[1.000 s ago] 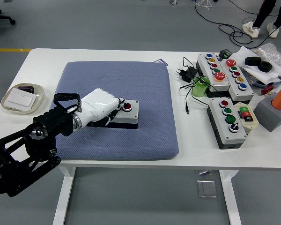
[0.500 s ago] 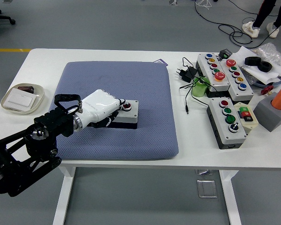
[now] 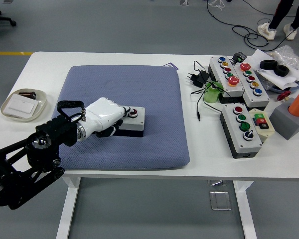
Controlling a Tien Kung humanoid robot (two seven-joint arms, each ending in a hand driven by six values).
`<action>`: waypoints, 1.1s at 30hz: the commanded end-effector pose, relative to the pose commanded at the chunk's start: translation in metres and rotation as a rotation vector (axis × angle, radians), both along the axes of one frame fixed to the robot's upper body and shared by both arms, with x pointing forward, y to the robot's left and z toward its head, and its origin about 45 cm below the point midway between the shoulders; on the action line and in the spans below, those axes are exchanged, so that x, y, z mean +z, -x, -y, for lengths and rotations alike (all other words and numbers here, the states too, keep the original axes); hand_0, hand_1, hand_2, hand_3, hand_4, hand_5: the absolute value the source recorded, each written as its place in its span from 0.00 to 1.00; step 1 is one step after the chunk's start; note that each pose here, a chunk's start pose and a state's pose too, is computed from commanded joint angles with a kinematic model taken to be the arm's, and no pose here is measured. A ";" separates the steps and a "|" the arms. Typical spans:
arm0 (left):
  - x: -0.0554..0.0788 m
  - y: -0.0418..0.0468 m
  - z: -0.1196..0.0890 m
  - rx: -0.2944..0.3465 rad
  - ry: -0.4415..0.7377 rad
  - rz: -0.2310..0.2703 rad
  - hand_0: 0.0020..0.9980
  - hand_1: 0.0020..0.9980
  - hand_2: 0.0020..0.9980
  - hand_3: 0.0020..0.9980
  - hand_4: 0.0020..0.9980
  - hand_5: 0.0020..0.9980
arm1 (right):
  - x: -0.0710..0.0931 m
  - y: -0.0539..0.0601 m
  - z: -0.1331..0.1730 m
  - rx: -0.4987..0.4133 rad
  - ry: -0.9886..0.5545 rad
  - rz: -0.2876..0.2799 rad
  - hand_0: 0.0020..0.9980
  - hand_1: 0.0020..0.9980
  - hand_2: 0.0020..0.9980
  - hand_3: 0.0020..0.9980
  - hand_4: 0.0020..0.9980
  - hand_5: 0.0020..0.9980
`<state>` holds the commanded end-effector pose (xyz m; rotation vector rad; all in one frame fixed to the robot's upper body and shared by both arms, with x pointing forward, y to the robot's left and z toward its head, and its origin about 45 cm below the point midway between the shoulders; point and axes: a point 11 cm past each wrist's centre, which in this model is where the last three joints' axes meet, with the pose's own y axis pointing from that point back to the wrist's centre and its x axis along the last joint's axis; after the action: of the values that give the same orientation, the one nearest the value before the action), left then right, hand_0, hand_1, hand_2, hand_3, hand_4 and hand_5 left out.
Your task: Pick up the button,place it on the desk,press the button,press the button
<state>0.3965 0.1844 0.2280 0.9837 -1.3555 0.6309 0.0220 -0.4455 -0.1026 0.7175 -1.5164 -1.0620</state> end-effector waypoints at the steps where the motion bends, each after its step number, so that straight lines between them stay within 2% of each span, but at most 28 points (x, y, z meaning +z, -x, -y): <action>1: 0.003 0.0000 0.000 -0.001 0.009 0.011 0.12 0.01 0.07 0.80 0.25 0.00 | 0.000 0.000 0.000 0.000 0.000 0.000 0.63 0.48 0.54 0.58 0.28 0.02; 3: 0.007 -0.0001 0.001 -0.001 0.020 0.026 0.12 0.01 0.07 0.80 0.25 0.00 | 0.000 0.001 0.000 0.000 0.000 -0.001 0.63 0.48 0.54 0.58 0.28 0.02; 5: 0.033 -0.0005 0.002 0.000 0.089 0.106 0.12 0.01 0.07 0.80 0.25 0.00 | 0.000 0.002 0.000 -0.001 0.000 -0.003 0.63 0.48 0.54 0.58 0.28 0.02; 9: 0.063 -0.0028 -0.005 0.039 0.203 0.191 0.12 0.01 0.07 0.82 0.26 0.00 | 0.000 0.003 0.000 -0.001 0.000 -0.005 0.63 0.48 0.54 0.58 0.28 0.02; 12: 0.073 -0.0048 -0.014 0.083 0.306 0.220 0.12 0.01 0.07 0.82 0.26 0.00 | 0.000 0.004 0.000 -0.001 -0.001 -0.007 0.63 0.48 0.54 0.58 0.28 0.02; 13: 0.075 -0.0060 -0.018 0.107 0.361 0.221 0.27 0.36 0.39 0.92 0.82 0.72 | 0.000 0.005 0.000 -0.001 -0.001 -0.008 0.63 0.48 0.54 0.58 0.28 0.02; 15: 0.076 -0.0077 -0.029 0.158 0.489 0.220 0.27 0.36 0.39 0.92 0.82 0.72 | -0.001 0.006 0.000 0.000 -0.002 -0.009 0.63 0.48 0.54 0.58 0.28 0.02; 18: 0.065 -0.0051 -0.033 0.161 0.616 0.158 0.27 0.36 0.39 0.92 0.82 0.72 | -0.001 0.006 -0.001 0.001 -0.003 -0.010 0.63 0.48 0.54 0.58 0.28 0.02; 19: 0.058 -0.0005 -0.031 0.139 0.652 0.112 0.54 0.68 0.81 0.94 0.81 0.90 | -0.001 0.005 -0.002 -0.004 -0.004 -0.007 0.63 0.48 0.54 0.58 0.28 0.02; 22: 0.056 0.0061 -0.031 0.096 0.767 0.055 0.54 0.68 0.81 0.94 0.81 0.90 | -0.001 0.004 -0.003 -0.005 -0.005 -0.005 0.63 0.48 0.54 0.58 0.28 0.02; 23: 0.055 0.0055 -0.039 0.106 0.811 0.039 0.54 0.68 0.81 0.94 0.81 0.90 | -0.001 0.004 -0.003 -0.005 -0.005 -0.005 0.63 0.48 0.54 0.58 0.28 0.02; 24: 0.053 0.0042 -0.048 0.127 0.851 0.021 0.54 0.68 0.81 0.94 0.81 0.90 | -0.001 0.005 -0.003 -0.005 -0.006 -0.006 0.63 0.48 0.54 0.58 0.28 0.02; 25: 0.050 0.0038 -0.055 0.148 0.883 0.001 0.69 0.78 0.87 0.92 0.79 1.00 | -0.002 0.005 -0.003 -0.006 -0.006 -0.005 0.63 0.48 0.54 0.58 0.28 0.02; 30: 0.038 0.0055 -0.089 0.253 1.073 -0.086 0.69 0.78 0.87 0.92 0.79 1.00 | -0.002 0.004 -0.004 -0.012 -0.008 -0.002 0.63 0.48 0.54 0.58 0.28 0.02; 31: 0.035 0.0043 -0.099 0.287 1.108 -0.090 0.69 0.77 0.85 0.86 0.76 1.00 | -0.002 0.004 -0.004 -0.011 -0.008 -0.001 0.63 0.48 0.54 0.58 0.28 0.02; 33: 0.026 0.0032 -0.120 0.366 1.187 -0.100 0.69 0.77 0.85 0.86 0.76 1.00 | -0.001 0.002 -0.003 -0.008 -0.007 0.001 0.63 0.48 0.54 0.58 0.28 0.02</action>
<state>0.3934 0.3046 0.2542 0.2526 -0.4941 1.4085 0.0203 -0.4422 -0.1040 0.7182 -1.5183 -1.0732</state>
